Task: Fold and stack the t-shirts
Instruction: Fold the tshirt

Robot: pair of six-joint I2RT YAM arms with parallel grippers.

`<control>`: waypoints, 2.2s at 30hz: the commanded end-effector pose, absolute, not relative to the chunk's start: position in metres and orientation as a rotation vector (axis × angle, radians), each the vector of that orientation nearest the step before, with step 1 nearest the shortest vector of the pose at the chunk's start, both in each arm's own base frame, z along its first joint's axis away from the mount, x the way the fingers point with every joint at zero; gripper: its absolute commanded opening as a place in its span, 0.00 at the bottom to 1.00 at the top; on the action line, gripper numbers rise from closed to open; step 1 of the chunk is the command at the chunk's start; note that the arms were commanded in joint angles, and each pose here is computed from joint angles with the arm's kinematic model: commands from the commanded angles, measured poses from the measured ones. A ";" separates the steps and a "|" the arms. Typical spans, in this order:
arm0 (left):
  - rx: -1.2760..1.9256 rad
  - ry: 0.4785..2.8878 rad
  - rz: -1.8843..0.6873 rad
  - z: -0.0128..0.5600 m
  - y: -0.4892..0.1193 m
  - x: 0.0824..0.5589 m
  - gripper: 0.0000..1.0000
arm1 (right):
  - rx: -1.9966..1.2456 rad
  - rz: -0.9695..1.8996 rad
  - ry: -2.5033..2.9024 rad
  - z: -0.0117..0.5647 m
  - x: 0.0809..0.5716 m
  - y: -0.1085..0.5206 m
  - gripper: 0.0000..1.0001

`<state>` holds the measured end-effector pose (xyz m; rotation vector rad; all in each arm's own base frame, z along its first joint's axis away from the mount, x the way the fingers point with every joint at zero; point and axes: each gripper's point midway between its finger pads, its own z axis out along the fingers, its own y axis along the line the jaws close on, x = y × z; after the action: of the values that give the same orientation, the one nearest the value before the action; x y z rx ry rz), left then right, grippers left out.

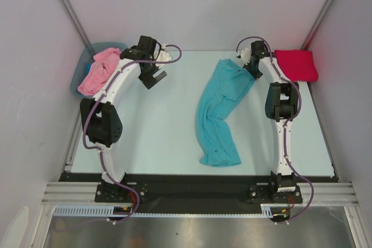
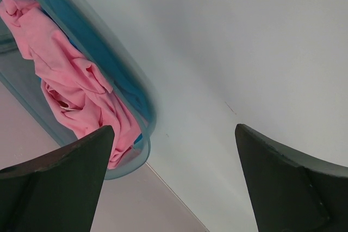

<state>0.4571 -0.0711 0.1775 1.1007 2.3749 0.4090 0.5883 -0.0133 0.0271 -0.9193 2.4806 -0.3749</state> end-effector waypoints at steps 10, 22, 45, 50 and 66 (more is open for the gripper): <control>1.047 2.316 0.456 0.214 -0.062 0.453 1.00 | -1.112 -0.428 2.276 0.017 0.627 0.057 0.00; 1.043 2.313 0.408 0.212 -0.069 0.454 1.00 | -1.071 -0.679 2.119 0.032 0.656 0.074 0.00; 1.073 2.289 0.377 0.203 -0.075 0.459 1.00 | -0.865 -0.794 2.182 0.117 0.627 0.023 0.00; 1.072 2.281 0.360 0.203 -0.079 0.462 1.00 | -0.977 -0.619 2.338 0.099 0.585 0.039 0.00; 1.089 2.240 0.380 0.212 -0.082 0.478 1.00 | -1.143 -0.339 2.443 0.058 0.552 0.084 0.00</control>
<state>0.4668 -0.0803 0.1913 1.1098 2.3043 0.3711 0.5540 0.0716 0.0569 -1.1397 2.4422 -0.4019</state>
